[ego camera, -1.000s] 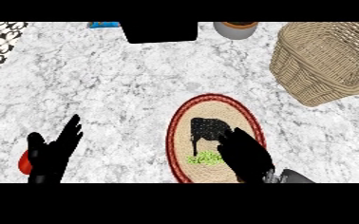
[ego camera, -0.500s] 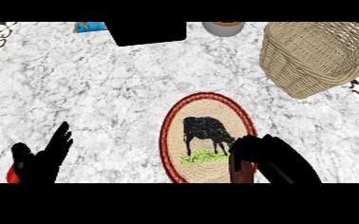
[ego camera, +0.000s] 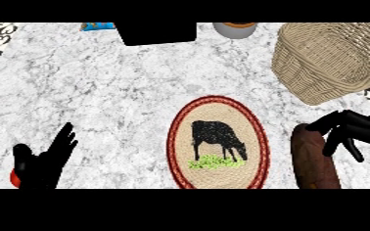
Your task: Pick the sweet potato from the placemat and place it in the basket
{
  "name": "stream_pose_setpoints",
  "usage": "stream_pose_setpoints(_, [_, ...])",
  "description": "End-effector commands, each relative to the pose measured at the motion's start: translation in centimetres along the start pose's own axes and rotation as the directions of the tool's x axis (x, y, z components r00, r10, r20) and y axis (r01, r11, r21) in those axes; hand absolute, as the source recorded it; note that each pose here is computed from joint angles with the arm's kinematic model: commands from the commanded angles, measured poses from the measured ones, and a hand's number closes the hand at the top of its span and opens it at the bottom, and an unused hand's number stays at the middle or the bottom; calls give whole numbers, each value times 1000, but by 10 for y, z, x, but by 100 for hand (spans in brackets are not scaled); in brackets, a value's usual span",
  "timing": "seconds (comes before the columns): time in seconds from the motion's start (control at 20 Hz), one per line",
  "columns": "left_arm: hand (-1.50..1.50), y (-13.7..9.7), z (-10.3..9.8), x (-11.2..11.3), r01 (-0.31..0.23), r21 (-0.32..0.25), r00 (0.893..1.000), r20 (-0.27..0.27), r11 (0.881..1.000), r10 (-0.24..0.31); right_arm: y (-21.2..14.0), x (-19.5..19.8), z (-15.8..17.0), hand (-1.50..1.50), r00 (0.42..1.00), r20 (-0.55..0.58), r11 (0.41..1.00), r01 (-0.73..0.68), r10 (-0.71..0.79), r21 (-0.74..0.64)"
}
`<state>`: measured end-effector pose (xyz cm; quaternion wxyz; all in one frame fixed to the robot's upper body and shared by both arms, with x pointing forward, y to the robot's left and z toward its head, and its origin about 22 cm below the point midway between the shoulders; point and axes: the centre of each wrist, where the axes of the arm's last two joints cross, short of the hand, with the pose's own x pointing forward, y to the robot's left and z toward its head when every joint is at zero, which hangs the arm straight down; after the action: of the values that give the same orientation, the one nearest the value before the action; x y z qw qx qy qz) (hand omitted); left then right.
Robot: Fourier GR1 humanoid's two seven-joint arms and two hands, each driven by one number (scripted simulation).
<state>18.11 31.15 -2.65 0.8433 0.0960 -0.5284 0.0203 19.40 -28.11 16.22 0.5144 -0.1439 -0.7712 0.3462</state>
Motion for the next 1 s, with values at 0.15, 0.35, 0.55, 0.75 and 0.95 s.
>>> stream_pose_setpoints(0.15, [0, -8, -5, -22, 19, -41, 994, -107, 999, -23, -115, 16, 0, 150, 997, -41, 972, 50, -61, -231])
stream_pose_setpoints(0.35, [0, -9, -9, -10, 25, -50, 995, -96, 998, -29, -177, 18, 0, 150, 989, -117, 962, 52, -86, -268])
stream_pose_setpoints(0.55, [0, -25, -11, -9, 40, -90, 995, -92, 995, -49, -224, 13, -1, 150, 981, -178, 968, 25, -71, -251])
stream_pose_setpoints(0.75, [0, -36, -21, -2, 59, -114, 994, -86, 992, -69, -237, -13, -12, 150, 976, -213, 967, -9, -47, -255])
stream_pose_setpoints(0.95, [0, -26, -23, -10, 56, -94, 995, -77, 994, -63, -239, -38, -19, 150, 971, -238, 974, -46, -9, -224])
